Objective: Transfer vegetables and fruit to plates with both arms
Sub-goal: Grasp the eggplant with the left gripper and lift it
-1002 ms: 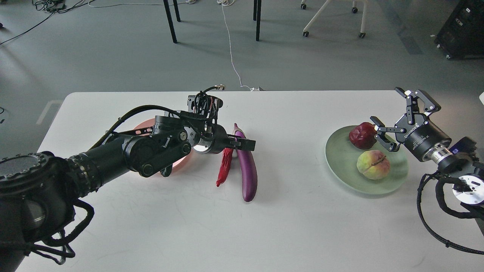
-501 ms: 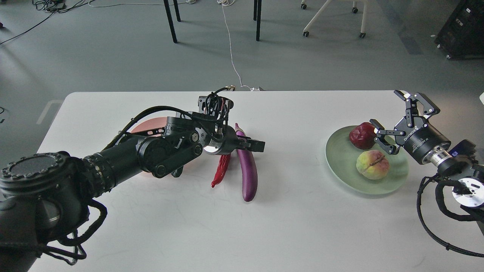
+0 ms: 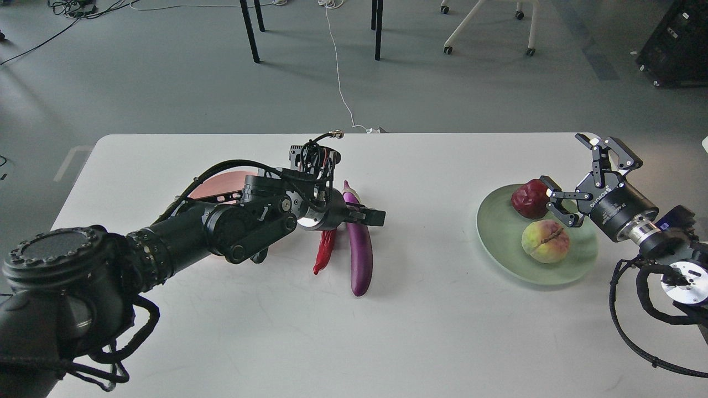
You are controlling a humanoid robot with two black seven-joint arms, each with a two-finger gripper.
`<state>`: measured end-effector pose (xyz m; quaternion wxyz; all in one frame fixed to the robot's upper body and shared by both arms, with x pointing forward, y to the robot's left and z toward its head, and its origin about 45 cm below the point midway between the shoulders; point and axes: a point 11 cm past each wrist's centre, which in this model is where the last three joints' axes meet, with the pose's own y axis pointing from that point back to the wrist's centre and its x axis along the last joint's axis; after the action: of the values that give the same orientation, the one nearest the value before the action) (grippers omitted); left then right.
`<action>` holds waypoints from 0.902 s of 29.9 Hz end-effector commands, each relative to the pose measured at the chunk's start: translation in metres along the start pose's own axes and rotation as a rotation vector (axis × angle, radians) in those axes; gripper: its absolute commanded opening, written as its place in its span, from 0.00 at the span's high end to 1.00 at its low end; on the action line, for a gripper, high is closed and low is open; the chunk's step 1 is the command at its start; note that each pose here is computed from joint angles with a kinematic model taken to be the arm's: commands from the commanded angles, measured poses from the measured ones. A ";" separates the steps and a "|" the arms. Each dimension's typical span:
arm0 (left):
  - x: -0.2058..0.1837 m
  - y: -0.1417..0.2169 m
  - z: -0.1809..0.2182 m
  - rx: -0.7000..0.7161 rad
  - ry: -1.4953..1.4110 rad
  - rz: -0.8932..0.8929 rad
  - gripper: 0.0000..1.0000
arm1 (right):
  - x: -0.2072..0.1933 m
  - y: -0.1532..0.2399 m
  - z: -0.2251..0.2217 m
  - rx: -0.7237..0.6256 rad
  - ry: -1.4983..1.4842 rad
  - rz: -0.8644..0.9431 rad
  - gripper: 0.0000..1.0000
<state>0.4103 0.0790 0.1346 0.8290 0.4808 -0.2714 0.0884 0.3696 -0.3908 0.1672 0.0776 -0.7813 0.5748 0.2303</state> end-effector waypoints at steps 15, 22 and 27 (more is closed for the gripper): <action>0.000 0.000 -0.002 0.028 -0.005 -0.002 0.91 | 0.000 0.000 0.000 0.000 0.002 0.000 0.03; 0.004 0.002 0.022 -0.064 0.165 0.001 0.91 | 0.000 0.000 0.000 0.000 0.002 0.000 0.04; 0.034 0.015 0.061 -0.189 0.308 0.043 0.90 | 0.000 0.000 0.000 -0.003 0.004 0.000 0.04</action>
<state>0.4073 0.0468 0.1647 0.8818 0.4125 -0.1806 0.1404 0.3694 -0.3914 0.1673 0.0763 -0.7816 0.5750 0.2294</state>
